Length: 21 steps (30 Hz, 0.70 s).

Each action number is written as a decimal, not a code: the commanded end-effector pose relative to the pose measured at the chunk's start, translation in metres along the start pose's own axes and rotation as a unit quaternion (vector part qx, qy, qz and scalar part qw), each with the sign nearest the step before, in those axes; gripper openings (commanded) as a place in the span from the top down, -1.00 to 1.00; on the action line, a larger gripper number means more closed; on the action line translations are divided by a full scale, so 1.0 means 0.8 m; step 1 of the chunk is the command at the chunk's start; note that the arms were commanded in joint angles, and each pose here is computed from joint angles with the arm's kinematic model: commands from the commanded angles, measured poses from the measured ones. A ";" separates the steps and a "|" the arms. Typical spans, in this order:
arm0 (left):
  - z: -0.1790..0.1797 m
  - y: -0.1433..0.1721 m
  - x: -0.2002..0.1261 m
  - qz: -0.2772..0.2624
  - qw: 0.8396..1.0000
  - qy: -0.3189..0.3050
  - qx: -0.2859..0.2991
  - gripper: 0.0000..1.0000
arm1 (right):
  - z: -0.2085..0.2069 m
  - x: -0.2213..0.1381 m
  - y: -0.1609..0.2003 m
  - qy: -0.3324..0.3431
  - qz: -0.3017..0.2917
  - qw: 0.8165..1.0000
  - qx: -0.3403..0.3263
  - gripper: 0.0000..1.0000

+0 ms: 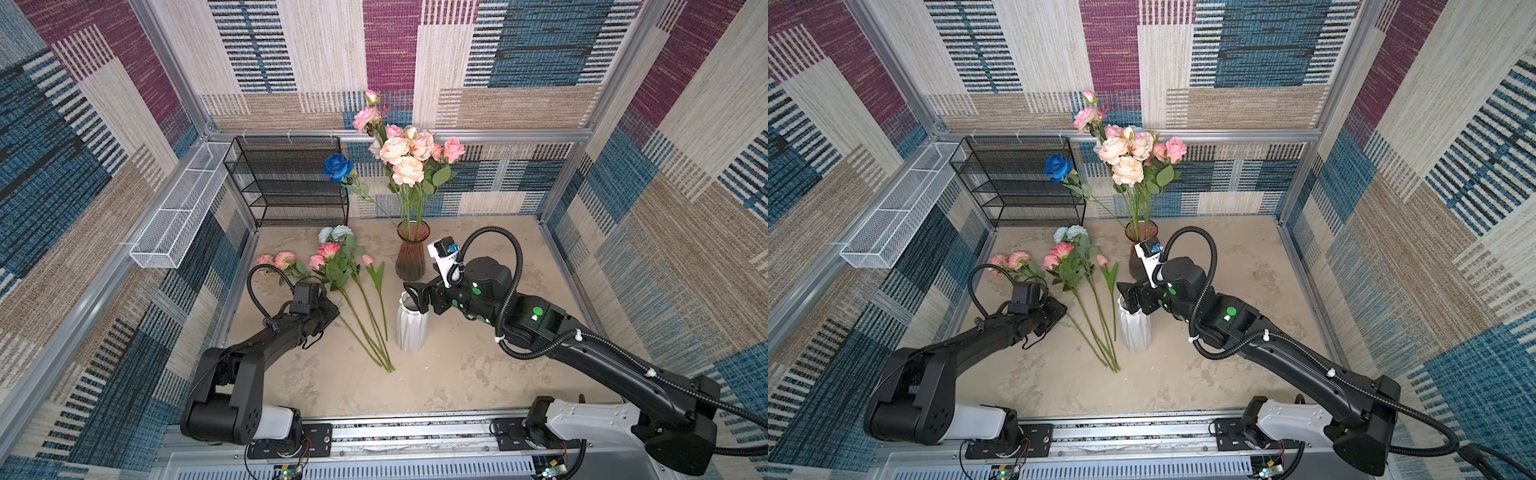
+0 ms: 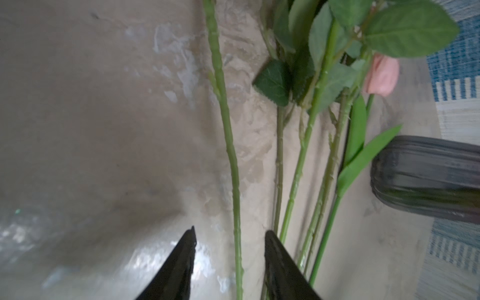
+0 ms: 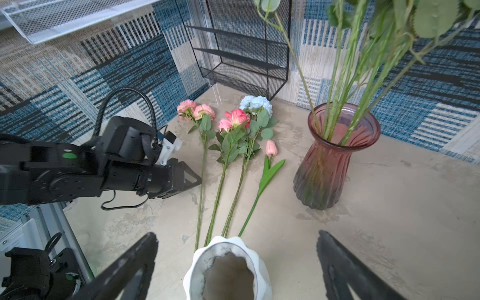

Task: Arrange flowers in a vase
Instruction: Place the vase at the center of the table, then pick up the flower from the top-left of the table.

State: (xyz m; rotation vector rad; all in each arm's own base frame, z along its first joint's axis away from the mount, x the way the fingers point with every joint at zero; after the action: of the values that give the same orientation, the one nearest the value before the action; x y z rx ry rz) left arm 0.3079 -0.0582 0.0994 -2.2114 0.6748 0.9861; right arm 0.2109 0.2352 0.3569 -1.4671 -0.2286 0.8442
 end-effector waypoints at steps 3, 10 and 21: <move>-0.012 -0.024 0.023 -0.035 0.999 -0.003 -0.006 0.31 | -0.006 -0.014 -0.005 0.017 -0.020 1.000 0.007 -0.92; 0.000 -0.015 0.026 -0.021 1.000 -0.020 0.007 0.83 | -0.013 -0.026 0.002 0.029 -0.027 0.999 0.018 -0.93; -0.038 -0.038 -0.096 -0.106 0.992 0.028 0.057 1.00 | -0.004 -0.021 -0.006 -0.004 -0.037 0.999 0.018 -0.98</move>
State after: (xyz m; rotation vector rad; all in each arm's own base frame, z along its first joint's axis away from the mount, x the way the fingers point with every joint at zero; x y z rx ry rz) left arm 0.3068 -0.0484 0.1680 -2.2248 0.5221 0.7803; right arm 0.2040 0.2175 0.3543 -1.4605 -0.1997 0.7867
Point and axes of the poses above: each gripper's point midway between its finger pads, its own x axis out along the fingers, its own z axis along the line the jaws close on, y = z × x, the point moved 7 cm from there along -x, back along the fingers
